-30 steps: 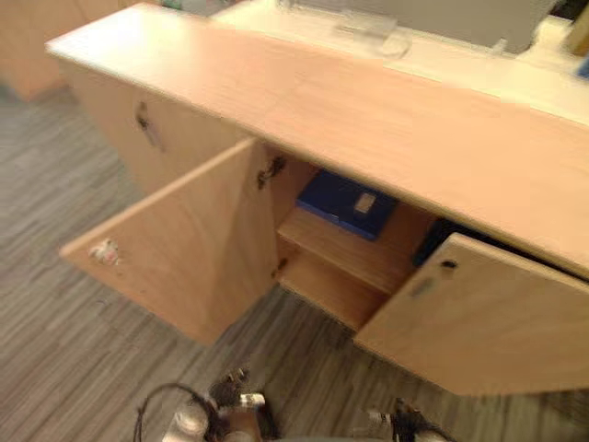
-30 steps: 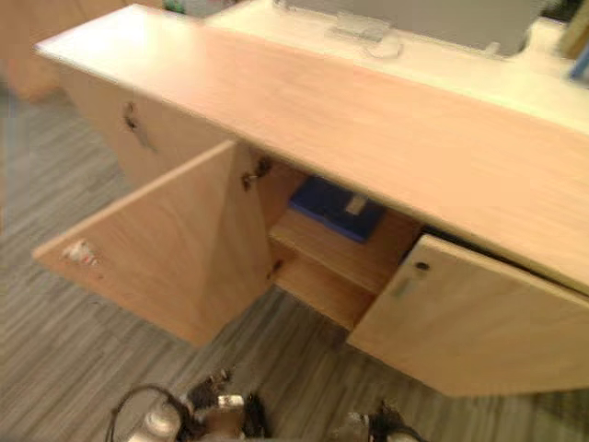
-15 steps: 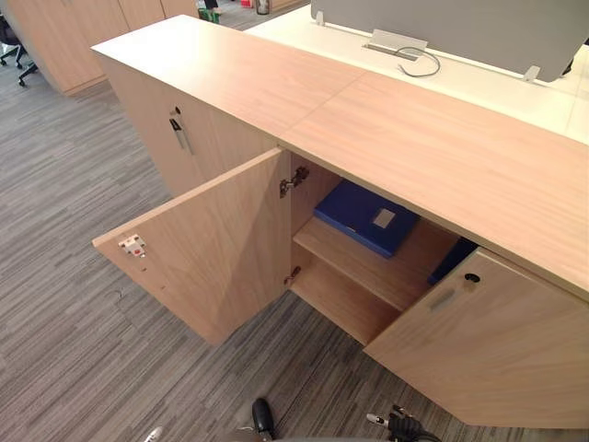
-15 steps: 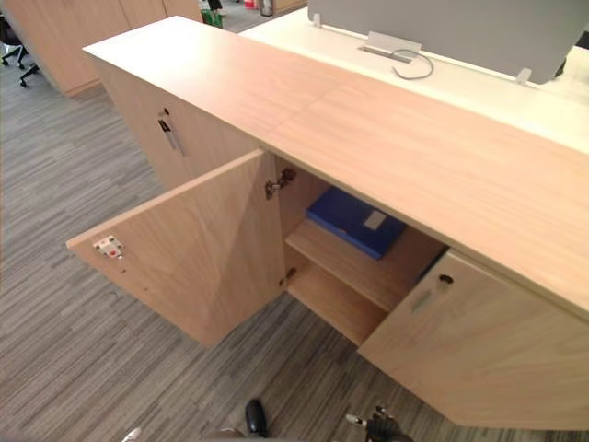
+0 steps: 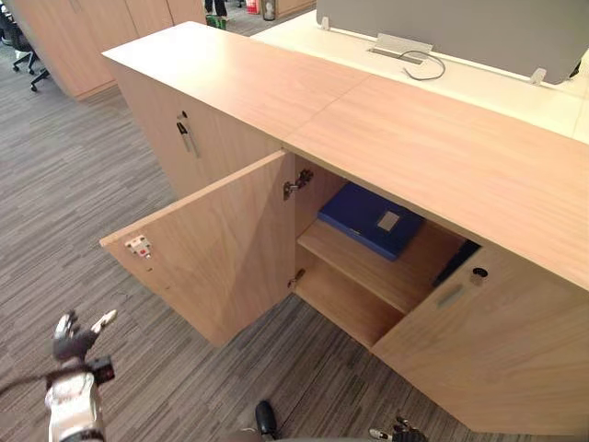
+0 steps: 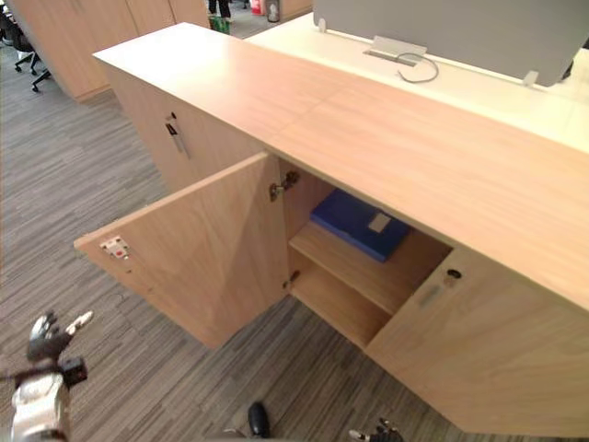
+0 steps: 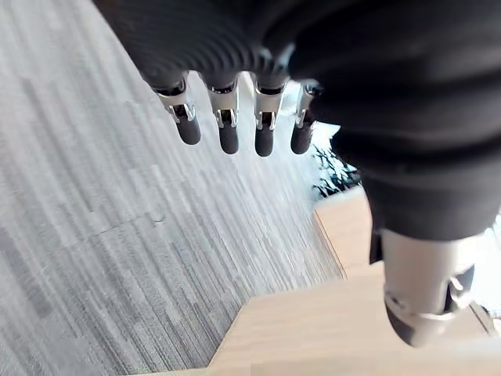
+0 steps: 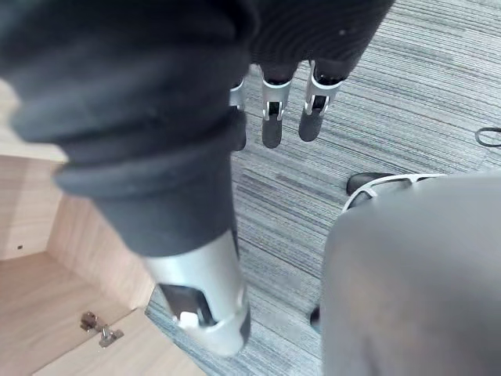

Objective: Walk over to the cabinet, pick up the folder, carry it to the office cabinet, place the folder inside the office cabinet, then close the office cabinet door

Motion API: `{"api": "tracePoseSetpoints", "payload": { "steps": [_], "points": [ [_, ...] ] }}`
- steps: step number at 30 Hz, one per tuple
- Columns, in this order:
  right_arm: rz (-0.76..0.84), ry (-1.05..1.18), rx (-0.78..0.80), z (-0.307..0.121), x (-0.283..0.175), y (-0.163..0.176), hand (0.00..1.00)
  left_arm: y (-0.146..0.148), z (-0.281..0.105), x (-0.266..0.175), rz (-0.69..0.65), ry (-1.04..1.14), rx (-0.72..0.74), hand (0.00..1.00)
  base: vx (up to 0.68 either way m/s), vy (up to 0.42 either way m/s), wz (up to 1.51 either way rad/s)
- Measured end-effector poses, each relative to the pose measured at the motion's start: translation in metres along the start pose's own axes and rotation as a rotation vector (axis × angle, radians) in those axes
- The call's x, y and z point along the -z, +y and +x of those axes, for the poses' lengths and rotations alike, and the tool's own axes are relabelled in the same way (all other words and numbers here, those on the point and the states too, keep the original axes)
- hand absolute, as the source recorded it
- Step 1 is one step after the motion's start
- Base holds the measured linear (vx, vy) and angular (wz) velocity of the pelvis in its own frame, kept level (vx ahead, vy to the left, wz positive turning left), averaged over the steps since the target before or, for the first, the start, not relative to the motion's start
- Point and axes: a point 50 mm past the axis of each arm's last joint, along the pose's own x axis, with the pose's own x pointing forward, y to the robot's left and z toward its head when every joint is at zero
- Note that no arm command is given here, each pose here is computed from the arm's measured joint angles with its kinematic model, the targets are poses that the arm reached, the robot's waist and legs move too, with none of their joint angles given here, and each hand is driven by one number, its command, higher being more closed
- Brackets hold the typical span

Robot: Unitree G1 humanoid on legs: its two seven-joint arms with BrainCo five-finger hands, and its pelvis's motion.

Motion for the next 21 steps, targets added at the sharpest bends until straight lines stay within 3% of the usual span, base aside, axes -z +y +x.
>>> {"api": "tracePoseSetpoints", "payload": {
  "steps": [4, 12, 17, 19, 21],
  "points": [
    [-0.027, -0.002, -0.020, 0.000, -0.001, 0.003, 0.00, -0.026, 0.011, -0.041, 0.310, -0.175, 0.106, 0.00, 0.08, -0.019, -0.02],
    [-0.009, 0.019, 0.004, 0.002, 0.000, -0.005, 0.00, -0.051, 0.012, -0.021, 0.476, -0.100, 0.216, 0.00, 0.00, -0.084, 0.18],
    [-0.024, 0.033, 0.053, 0.003, -0.003, -0.018, 0.00, -0.095, -0.019, 0.009, 0.826, -0.168, 0.490, 0.00, -0.06, -0.051, 0.12],
    [-0.015, 0.043, 0.060, 0.004, -0.002, -0.016, 0.00, -0.130, -0.051, 0.017, 0.962, -0.307, 0.720, 0.00, -0.07, 0.053, -0.03],
    [-0.013, 0.045, 0.064, 0.004, -0.002, -0.015, 0.00, -0.160, -0.083, 0.014, 0.978, -0.468, 0.897, 0.00, -0.06, 0.083, -0.05]
  ]
}}
